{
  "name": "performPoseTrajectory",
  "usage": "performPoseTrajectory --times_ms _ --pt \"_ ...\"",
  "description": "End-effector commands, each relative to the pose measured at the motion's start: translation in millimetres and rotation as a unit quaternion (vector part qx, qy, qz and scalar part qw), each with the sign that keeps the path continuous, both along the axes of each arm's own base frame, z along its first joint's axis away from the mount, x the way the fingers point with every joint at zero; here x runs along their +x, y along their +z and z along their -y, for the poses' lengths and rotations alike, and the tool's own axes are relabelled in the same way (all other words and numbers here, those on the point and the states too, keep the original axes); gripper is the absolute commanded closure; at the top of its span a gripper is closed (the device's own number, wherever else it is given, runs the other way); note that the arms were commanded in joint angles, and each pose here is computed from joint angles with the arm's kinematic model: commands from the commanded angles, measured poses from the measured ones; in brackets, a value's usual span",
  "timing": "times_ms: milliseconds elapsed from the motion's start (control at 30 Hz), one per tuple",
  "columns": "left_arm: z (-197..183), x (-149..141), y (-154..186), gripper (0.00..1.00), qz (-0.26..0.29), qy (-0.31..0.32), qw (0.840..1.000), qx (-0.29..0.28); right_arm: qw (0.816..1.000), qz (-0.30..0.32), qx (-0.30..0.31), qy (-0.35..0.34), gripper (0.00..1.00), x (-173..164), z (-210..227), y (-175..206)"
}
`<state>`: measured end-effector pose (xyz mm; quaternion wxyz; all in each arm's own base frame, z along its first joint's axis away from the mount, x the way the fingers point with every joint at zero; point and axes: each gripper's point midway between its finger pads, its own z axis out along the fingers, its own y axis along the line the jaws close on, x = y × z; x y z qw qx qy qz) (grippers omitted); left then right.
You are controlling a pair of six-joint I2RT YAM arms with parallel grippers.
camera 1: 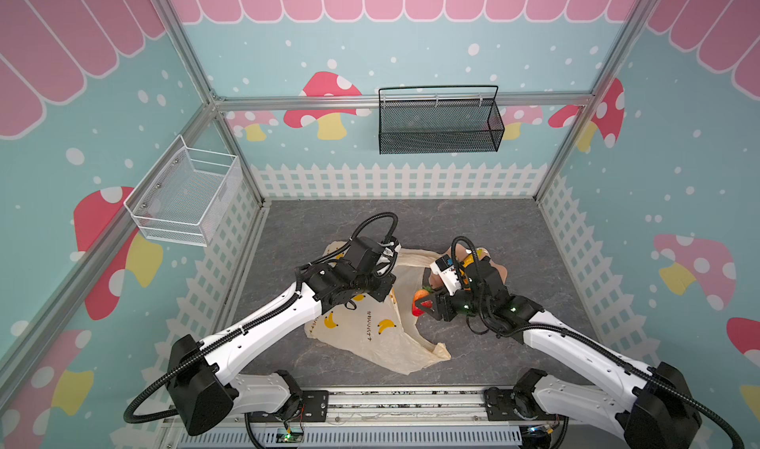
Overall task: Place the fruits into the plastic bag
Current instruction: Place the fruit in the plastic bag.
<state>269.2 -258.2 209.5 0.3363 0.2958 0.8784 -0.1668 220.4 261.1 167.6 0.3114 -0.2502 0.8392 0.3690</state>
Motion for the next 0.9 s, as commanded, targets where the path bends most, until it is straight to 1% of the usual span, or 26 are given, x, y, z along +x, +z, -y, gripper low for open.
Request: performPoseTrajectory --times_ms 0,267,700,867 --pt "6.3 1.9 12.8 1.0 0.0 -0.006 1.0 -0.018 1.0 0.015 -0.021 -0.001 0.65 4.9 -3.6 -13.1" --pt "9.9 1.8 15.4 1.0 -0.003 -0.011 1.0 -0.024 0.999 0.006 -0.051 0.001 0.67 9.2 -14.1 -37.1" --pt "13.0 4.3 14.8 1.0 -0.006 -0.012 1.0 -0.025 0.997 -0.005 -0.059 0.047 0.68 5.5 -49.8 -59.9" --pt "15.2 3.8 14.1 1.0 -0.01 -0.014 0.999 -0.029 0.997 -0.008 -0.044 0.057 0.68 11.5 -66.0 -62.3"
